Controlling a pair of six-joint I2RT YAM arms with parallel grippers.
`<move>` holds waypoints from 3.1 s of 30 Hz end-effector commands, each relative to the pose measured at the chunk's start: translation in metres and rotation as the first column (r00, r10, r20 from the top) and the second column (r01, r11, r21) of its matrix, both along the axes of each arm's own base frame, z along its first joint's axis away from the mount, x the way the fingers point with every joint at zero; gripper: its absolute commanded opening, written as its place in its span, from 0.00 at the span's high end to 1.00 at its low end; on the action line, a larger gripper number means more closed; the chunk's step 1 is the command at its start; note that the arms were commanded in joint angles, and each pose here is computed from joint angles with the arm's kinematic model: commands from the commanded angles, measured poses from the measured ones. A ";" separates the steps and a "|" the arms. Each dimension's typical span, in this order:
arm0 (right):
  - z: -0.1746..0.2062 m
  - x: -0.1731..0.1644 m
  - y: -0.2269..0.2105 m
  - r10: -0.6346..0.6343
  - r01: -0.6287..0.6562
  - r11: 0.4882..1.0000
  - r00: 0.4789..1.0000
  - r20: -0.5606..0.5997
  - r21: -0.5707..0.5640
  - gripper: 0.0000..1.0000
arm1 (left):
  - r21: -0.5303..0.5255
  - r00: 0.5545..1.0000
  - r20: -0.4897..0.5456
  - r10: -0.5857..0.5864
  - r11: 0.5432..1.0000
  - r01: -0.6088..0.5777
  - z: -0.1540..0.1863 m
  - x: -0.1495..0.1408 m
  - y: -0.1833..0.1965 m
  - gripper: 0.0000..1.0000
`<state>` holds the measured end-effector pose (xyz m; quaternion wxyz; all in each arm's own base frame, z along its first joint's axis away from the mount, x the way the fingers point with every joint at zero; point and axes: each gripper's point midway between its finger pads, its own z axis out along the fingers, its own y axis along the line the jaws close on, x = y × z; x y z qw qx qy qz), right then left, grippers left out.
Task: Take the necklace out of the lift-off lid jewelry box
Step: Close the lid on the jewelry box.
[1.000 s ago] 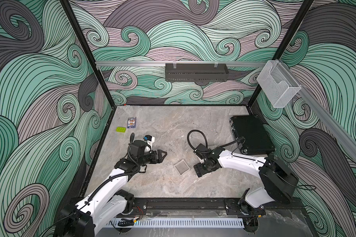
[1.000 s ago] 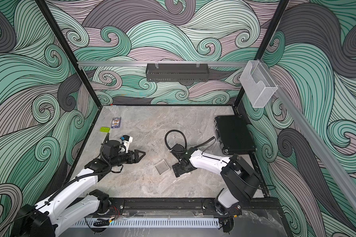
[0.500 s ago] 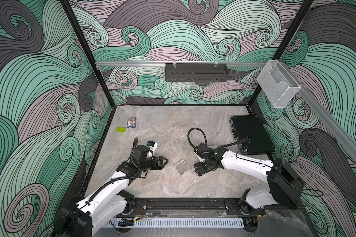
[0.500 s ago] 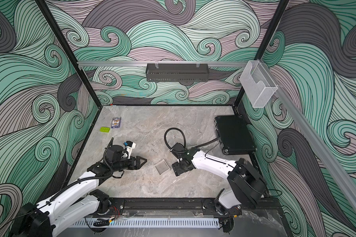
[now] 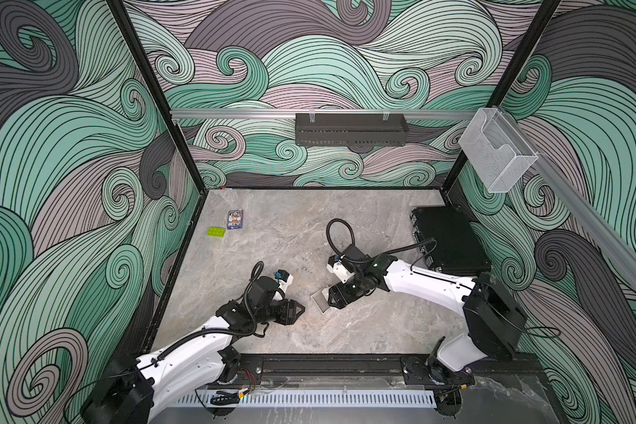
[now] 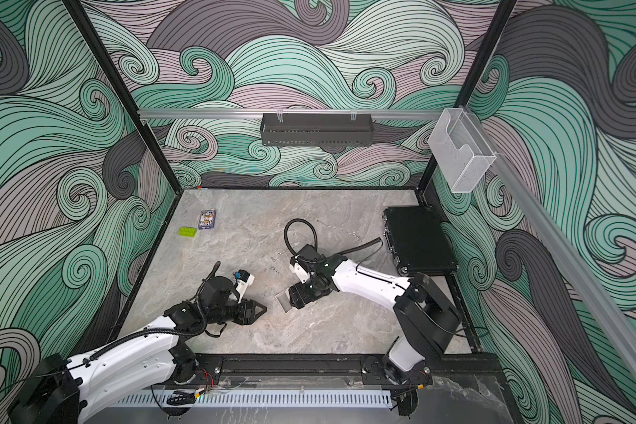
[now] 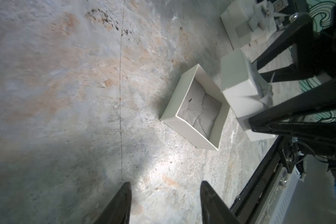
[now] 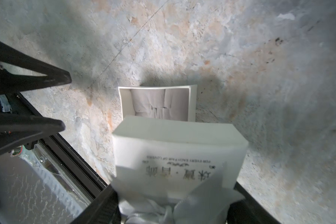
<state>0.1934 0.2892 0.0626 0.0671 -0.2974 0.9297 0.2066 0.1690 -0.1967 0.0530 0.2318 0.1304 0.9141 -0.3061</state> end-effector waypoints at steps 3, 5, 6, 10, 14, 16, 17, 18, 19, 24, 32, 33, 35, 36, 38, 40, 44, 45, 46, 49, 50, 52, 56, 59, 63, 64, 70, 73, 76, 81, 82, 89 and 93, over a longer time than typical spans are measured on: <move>0.001 0.006 0.019 0.042 -0.041 0.998 0.999 -0.019 0.045 0.23 | 0.006 0.999 0.043 0.005 1.000 -0.005 0.001 0.009 -0.014 0.54; 0.000 0.007 0.022 0.048 -0.047 0.998 0.999 -0.023 0.046 0.23 | 0.015 0.999 0.043 -0.001 1.000 0.000 -0.002 0.009 -0.018 0.57; 0.000 0.006 0.023 0.052 -0.050 0.998 0.998 -0.026 0.044 0.23 | 0.019 0.999 0.044 0.002 1.000 -0.003 -0.004 0.010 -0.019 0.58; -0.001 0.006 0.023 0.062 -0.061 0.997 0.998 -0.025 0.037 0.23 | 0.029 0.998 0.059 0.018 0.999 -0.019 -0.008 0.014 -0.024 0.64; 0.002 0.007 0.019 0.069 -0.069 0.997 0.998 -0.011 0.019 0.22 | 0.023 0.995 0.085 0.049 0.998 -0.052 -0.004 0.022 -0.025 0.68; 0.003 0.008 0.018 0.076 -0.076 0.997 0.997 0.000 0.010 0.22 | 0.018 0.994 0.096 0.054 0.998 -0.056 -0.001 0.024 -0.027 0.69; 0.004 0.008 0.017 0.080 -0.080 0.997 0.997 0.004 0.005 0.22 | 0.015 0.993 0.102 0.054 0.998 -0.056 0.001 0.025 -0.028 0.69; 0.004 0.009 0.017 0.087 -0.087 0.996 0.996 0.009 0.003 0.22 | 0.014 0.993 0.103 0.051 0.999 -0.052 0.002 0.026 -0.029 0.69; 0.003 0.009 0.018 0.091 -0.091 0.996 0.996 0.009 0.000 0.21 | 0.016 0.994 0.104 0.046 0.999 -0.048 0.002 0.026 -0.029 0.70; 0.000 0.008 0.023 0.115 -0.114 0.993 0.993 -0.018 0.009 0.21 | 0.022 0.996 0.086 0.004 1.000 -0.006 -0.002 0.022 -0.037 0.70; -0.005 0.001 0.028 0.136 -0.135 0.990 0.989 -0.062 0.029 0.20 | 0.038 0.996 0.089 0.016 0.999 -0.019 -0.009 0.027 -0.042 0.71; -0.005 0.001 0.028 0.134 -0.133 0.991 0.989 -0.065 0.030 0.20 | 0.037 0.996 0.092 0.016 0.999 -0.020 -0.008 0.028 -0.043 0.71; -0.005 0.000 0.028 0.132 -0.130 0.991 0.989 -0.068 0.032 0.20 | 0.038 0.995 0.096 0.019 0.999 -0.022 -0.008 0.029 -0.044 0.71; -0.006 0.000 0.029 0.132 -0.130 0.991 0.989 -0.070 0.036 0.20 | 0.041 0.995 0.098 0.019 0.999 -0.024 -0.008 0.029 -0.044 0.71; -0.006 -0.001 0.030 0.135 -0.133 0.990 0.988 -0.072 0.039 0.20 | 0.047 0.994 0.105 0.026 0.998 -0.031 -0.009 0.031 -0.043 0.71; -0.006 -0.001 0.032 0.143 -0.140 0.989 0.987 -0.068 0.040 0.20 | 0.057 0.993 0.111 0.031 0.998 -0.038 -0.010 0.033 -0.042 0.71; -0.004 -0.002 0.036 0.154 -0.152 0.988 0.986 -0.058 0.040 0.19 | 0.061 0.991 0.127 0.045 0.997 -0.053 -0.008 0.037 -0.041 0.71; -0.004 -0.002 0.037 0.155 -0.153 0.987 0.986 -0.057 0.040 0.19 | 0.059 0.990 0.132 0.047 0.997 -0.056 -0.007 0.038 -0.041 0.71; -0.003 -0.002 0.038 0.157 -0.154 0.987 0.986 -0.056 0.040 0.19 | 0.058 0.990 0.135 0.048 0.997 -0.056 -0.007 0.039 -0.042 0.71; -0.003 -0.003 0.041 0.166 -0.164 0.986 0.985 -0.047 0.037 0.17 | 0.060 0.989 0.141 0.049 0.997 -0.058 -0.006 0.040 -0.042 0.71; -0.003 -0.003 0.042 0.166 -0.164 0.986 0.985 -0.046 0.035 0.16 | 0.060 0.989 0.143 0.047 0.997 -0.056 -0.006 0.041 -0.042 0.71; -0.002 -0.001 0.043 0.163 -0.162 0.986 0.986 -0.036 0.031 0.15 | 0.059 0.989 0.142 0.047 0.997 -0.055 -0.006 0.040 -0.043 0.71; 0.002 0.005 0.042 0.140 -0.140 0.990 0.990 -0.009 0.024 0.14 | 0.063 0.989 0.142 0.048 0.996 -0.058 -0.008 0.039 -0.040 0.71; 0.005 0.009 0.041 0.122 -0.122 0.992 0.992 0.012 0.022 0.14 | 0.063 0.988 0.145 0.052 0.996 -0.062 -0.008 0.038 -0.038 0.72; 0.011 0.009 0.043 0.115 -0.116 0.992 0.993 0.026 0.052 0.14 | 0.065 0.987 0.149 0.061 0.995 -0.071 -0.009 0.038 -0.035 0.72; 0.012 0.008 0.044 0.118 -0.119 0.991 0.993 0.025 0.062 0.14 | 0.063 0.987 0.150 0.060 0.996 -0.070 -0.009 0.037 -0.035 0.72; 0.010 0.004 0.049 0.118 -0.117 0.989 0.993 -0.004 0.088 0.16 | 0.051 0.986 0.157 0.056 0.997 -0.065 -0.006 0.038 -0.038 0.72; 0.007 0.005 0.050 0.110 -0.109 0.990 0.994 -0.008 0.087 0.16 | 0.051 0.986 0.155 0.056 0.997 -0.065 -0.007 0.038 -0.038 0.72; 0.004 0.007 0.046 0.099 -0.099 0.993 0.995 0.003 0.066 0.16 | 0.065 0.987 0.145 0.063 0.995 -0.073 -0.010 0.036 -0.034 0.72; 0.005 0.017 0.040 0.072 -0.073 0.997 0.996 0.050 0.032 0.18 | 0.135 0.981 0.133 0.140 0.978 -0.157 -0.017 0.034 -0.009 0.73; 0.005 0.018 0.039 0.068 -0.070 0.997 0.996 0.054 0.029 0.19 | 0.146 0.978 0.136 0.156 0.974 -0.175 -0.017 0.034 -0.004 0.73; 0.009 0.025 0.039 0.058 -0.061 0.998 0.995 0.087 0.033 0.22 | 0.203 0.960 0.178 0.214 0.947 -0.249 -0.007 0.034 0.021 0.72; 0.004 0.027 0.041 0.057 -0.059 0.998 0.995 0.085 0.024 0.25 | 0.188 0.955 0.195 0.222 0.948 -0.258 0.001 0.036 0.022 0.72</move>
